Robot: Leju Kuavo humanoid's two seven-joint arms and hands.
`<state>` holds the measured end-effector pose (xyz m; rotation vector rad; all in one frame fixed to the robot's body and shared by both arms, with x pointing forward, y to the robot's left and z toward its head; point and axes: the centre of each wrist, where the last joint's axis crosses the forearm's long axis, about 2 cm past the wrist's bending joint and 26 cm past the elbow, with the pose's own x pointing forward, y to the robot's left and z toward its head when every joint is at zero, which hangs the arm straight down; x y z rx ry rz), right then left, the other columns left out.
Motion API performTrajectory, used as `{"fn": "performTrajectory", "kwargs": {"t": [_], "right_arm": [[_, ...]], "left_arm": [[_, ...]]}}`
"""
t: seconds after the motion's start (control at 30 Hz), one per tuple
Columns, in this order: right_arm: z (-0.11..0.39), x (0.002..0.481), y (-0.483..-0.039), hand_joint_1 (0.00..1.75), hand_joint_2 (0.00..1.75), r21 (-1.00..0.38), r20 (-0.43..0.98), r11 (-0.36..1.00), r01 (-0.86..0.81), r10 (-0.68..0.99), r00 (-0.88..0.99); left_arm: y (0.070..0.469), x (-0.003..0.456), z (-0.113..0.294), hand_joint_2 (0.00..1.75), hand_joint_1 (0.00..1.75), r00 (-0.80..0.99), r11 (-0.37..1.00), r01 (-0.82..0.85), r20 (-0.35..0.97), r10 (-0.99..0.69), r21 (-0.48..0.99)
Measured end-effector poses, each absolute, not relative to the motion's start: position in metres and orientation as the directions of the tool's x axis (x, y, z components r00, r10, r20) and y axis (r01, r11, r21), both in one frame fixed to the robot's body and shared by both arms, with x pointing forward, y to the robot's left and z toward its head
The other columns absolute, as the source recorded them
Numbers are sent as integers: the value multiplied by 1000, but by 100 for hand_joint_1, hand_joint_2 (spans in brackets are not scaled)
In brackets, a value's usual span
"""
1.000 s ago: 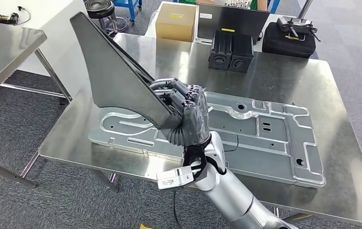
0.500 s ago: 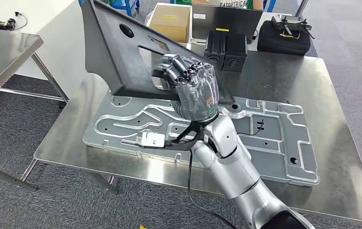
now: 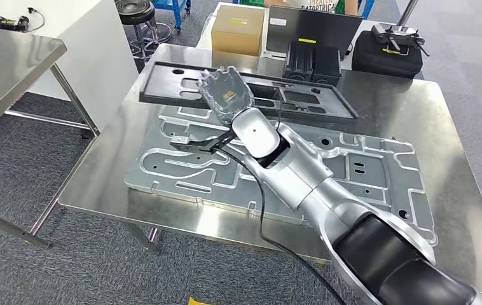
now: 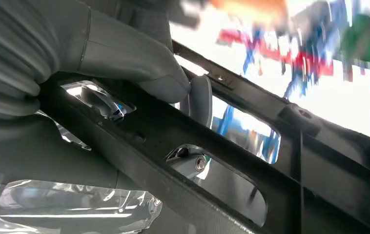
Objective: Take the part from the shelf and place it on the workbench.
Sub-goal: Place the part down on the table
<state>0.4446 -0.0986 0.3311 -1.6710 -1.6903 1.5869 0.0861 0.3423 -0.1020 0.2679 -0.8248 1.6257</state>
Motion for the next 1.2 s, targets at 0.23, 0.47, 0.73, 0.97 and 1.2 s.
{"fn": "performTrajectory", "kwargs": {"t": [0.23, 0.47, 0.73, 0.97, 1.2], "right_arm": [[316, 461, -103, 175, 175, -861, -495, -406, 307, 809, -318], [286, 470, -123, 175, 175, -880, -461, -473, 40, 831, -313], [267, 474, -144, 175, 175, -879, -443, -474, -57, 855, -271], [253, 472, -153, 175, 175, -891, -420, -449, -73, 874, -246], [235, 466, -154, 0, 0, -927, -360, -375, -14, 900, -245]], "left_arm": [[338, 89, -102, 0, 0, -248, -13, -927, 587, 771, -375], [338, 91, -101, 0, 0, -253, -9, -921, 581, 774, -389], [337, 90, -102, 0, 0, -256, -10, -921, 585, 770, -390], [337, 87, -102, 0, 0, -254, -12, -926, 598, 760, -378], [337, 84, -103, 175, 0, -239, -19, -940, 620, 747, -339]]}}
